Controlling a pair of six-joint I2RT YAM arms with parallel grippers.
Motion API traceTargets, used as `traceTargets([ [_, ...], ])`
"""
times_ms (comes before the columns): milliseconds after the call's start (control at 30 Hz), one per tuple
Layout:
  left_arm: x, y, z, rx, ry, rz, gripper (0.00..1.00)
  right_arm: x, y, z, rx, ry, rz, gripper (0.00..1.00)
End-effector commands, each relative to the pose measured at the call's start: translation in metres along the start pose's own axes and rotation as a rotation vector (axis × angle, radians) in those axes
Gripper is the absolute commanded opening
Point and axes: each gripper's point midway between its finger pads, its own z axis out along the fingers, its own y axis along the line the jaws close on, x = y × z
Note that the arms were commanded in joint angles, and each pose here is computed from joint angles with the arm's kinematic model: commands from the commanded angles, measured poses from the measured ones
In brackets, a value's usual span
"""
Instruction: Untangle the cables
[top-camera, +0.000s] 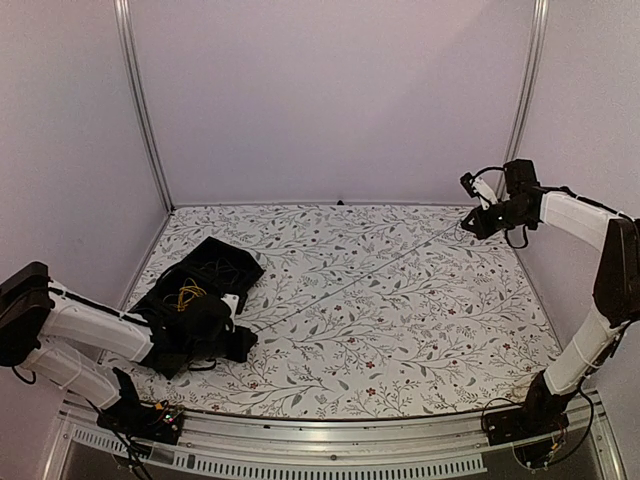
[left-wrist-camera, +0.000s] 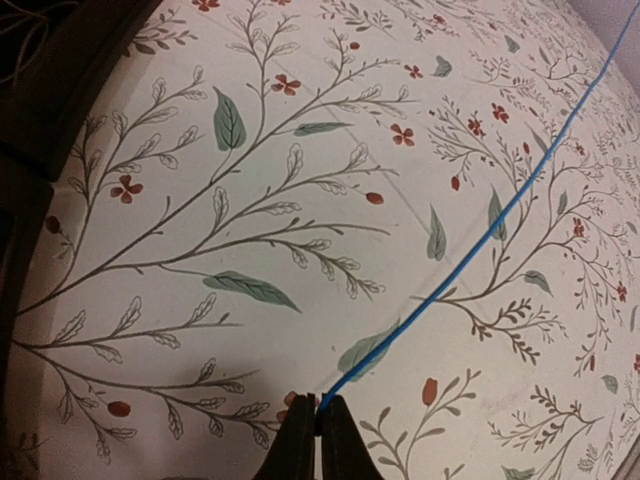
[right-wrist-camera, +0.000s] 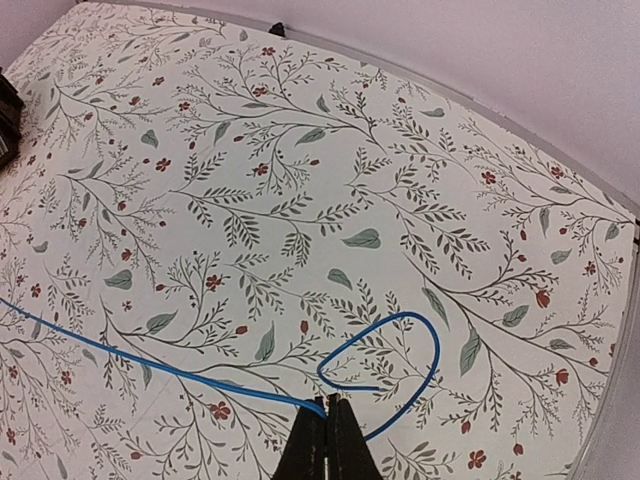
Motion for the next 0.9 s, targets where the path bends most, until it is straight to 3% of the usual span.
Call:
traceTargets([
  [0,0.012,0.020,-0.001,-0.070,0.042,0.004,0.00,-0.004,-0.010,-0.004,-0.009,-0.038,0.020,0.00],
  [233,-0.036,-0.029,0.000,0.080,-0.036,0.132,0.00,0.003,0.072,0.000,-0.333,-0.037,-0.093,0.00],
  [267,-0.042,-0.038,0.000,0.108,-0.043,0.160,0.04,0.004,0.083,0.001,-0.360,-0.032,-0.115,0.00],
  [333,-0.049,-0.048,0.002,0.125,-0.036,0.196,0.29,0.007,0.108,0.001,-0.415,-0.017,-0.164,0.00],
  [400,-0.058,-0.061,0.001,0.147,-0.049,0.243,0.40,0.010,0.135,0.001,-0.471,-0.004,-0.221,0.00],
  [633,-0.114,-0.136,-0.019,0.333,-0.264,0.399,0.49,0.010,0.184,0.001,-0.596,0.019,-0.297,0.00],
  [867,-0.145,-0.195,0.015,0.433,-0.356,0.601,0.53,-0.005,0.202,-0.011,-0.684,-0.002,-0.294,0.00],
])
